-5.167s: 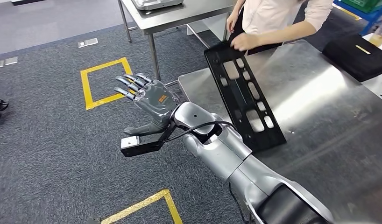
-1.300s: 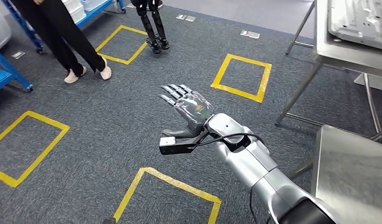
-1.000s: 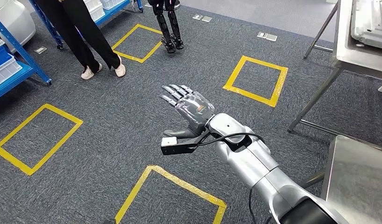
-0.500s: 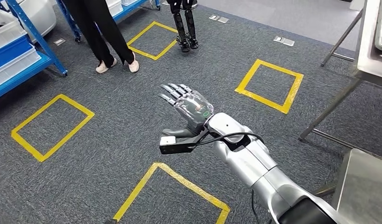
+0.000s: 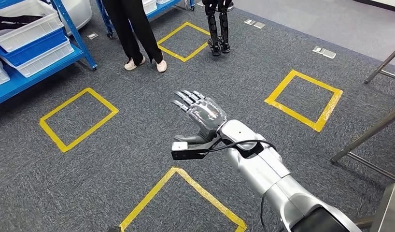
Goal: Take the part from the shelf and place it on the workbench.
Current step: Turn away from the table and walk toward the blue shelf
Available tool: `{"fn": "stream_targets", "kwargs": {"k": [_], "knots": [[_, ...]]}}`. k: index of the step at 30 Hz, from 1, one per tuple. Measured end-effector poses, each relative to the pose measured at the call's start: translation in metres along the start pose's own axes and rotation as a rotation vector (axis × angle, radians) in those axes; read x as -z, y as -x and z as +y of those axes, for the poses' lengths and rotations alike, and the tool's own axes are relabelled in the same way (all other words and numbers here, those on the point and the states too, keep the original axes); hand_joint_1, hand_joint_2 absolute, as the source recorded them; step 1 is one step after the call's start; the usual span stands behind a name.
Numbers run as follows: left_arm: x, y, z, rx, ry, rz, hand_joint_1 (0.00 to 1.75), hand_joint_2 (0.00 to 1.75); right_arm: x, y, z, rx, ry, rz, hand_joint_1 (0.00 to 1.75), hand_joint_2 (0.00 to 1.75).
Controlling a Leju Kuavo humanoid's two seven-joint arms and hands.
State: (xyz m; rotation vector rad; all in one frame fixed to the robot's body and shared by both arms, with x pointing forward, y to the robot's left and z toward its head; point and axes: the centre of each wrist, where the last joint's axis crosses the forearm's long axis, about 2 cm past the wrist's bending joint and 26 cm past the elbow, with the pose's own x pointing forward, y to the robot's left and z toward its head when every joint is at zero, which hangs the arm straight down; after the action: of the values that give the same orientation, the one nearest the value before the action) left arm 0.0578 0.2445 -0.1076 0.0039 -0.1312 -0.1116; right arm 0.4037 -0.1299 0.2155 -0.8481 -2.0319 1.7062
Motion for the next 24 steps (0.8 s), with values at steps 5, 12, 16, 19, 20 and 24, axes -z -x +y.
{"fn": "stream_targets", "kwargs": {"k": [5,12,16,19,20,24], "knots": [[0.0,0.001,0.0,0.019,0.0,-0.01,0.0,0.0,-0.007,0.002,0.014,0.014,-0.009,0.029,0.0,0.0],[0.0,0.0,0.004,0.024,0.001,-0.015,0.0,0.0,-0.028,-0.001,0.043,0.051,-0.061,0.085,0.0,0.0],[0.0,-0.002,0.005,0.017,0.003,-0.009,0.0,0.0,-0.028,-0.003,0.047,0.053,-0.076,0.099,0.0,0.0],[0.0,-0.002,0.005,-0.006,0.001,-0.002,0.0,0.0,-0.024,-0.005,0.048,0.065,-0.081,0.104,0.0,0.0],[0.0,-0.003,0.005,-0.015,-0.001,-0.002,0.0,0.0,-0.023,-0.004,0.048,0.069,-0.087,0.107,0.0,0.0],[0.0,-0.002,0.005,-0.048,-0.011,0.003,0.0,0.0,-0.026,0.0,0.056,0.095,-0.125,0.138,0.0,0.0]]}}
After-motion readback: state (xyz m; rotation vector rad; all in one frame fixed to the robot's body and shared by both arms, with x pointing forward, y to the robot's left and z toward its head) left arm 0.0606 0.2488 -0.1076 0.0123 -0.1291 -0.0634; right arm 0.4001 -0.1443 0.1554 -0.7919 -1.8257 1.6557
